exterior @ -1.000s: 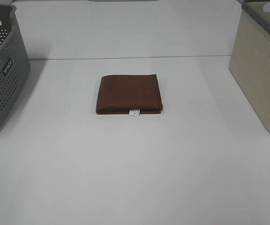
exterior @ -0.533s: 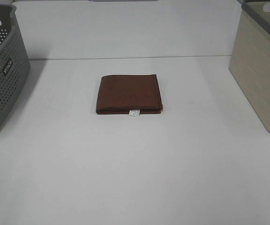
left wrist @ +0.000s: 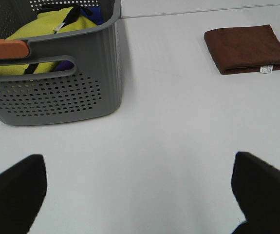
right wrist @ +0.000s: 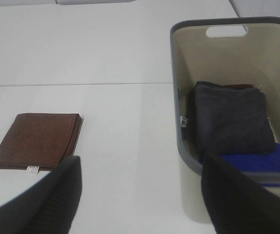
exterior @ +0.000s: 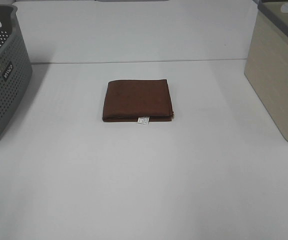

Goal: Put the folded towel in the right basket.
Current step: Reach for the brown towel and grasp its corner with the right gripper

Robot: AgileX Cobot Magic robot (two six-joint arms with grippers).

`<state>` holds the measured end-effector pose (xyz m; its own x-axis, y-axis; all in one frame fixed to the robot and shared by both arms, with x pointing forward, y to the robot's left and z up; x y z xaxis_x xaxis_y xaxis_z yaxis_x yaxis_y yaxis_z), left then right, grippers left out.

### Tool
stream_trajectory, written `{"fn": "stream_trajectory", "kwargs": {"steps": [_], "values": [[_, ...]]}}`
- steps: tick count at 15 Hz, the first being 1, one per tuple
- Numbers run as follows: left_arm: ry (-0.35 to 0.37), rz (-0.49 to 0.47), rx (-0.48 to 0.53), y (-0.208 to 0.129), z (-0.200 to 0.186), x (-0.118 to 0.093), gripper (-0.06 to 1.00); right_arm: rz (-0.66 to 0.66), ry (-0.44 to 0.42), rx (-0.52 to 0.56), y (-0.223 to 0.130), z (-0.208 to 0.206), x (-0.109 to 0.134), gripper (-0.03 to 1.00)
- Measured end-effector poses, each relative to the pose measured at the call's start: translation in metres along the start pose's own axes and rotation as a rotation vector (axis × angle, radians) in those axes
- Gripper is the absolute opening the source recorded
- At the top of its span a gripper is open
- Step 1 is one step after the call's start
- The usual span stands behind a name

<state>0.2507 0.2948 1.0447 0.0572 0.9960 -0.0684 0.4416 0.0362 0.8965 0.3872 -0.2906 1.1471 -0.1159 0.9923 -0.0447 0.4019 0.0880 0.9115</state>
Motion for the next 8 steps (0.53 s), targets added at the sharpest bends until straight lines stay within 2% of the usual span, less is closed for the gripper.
{"fn": "stream_trajectory", "kwargs": {"steps": [3,8], "values": [[0.000,0.000,0.000,0.000,0.000,0.000,0.98,-0.011,0.079,0.073,0.046,0.055,-0.004,0.66],[0.000,0.000,0.000,0.000,0.000,0.000,0.98,-0.014,0.293,0.266,0.079,0.156,0.001,0.66]]}}
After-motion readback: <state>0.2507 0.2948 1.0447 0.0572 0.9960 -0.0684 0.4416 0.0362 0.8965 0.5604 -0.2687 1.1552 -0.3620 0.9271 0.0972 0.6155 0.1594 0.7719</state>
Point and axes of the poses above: a point on each arm's last joint axis where the gripper is mounted, z pointing out along that axis toward the gripper, x along the wrist's bending axis when the last joint is at zero, y = z × x, the point moved 2 cm from there along z, pointing out along that axis toward the gripper, and after that the axes turned 3 degrees about -z, right-handed, at the moved point
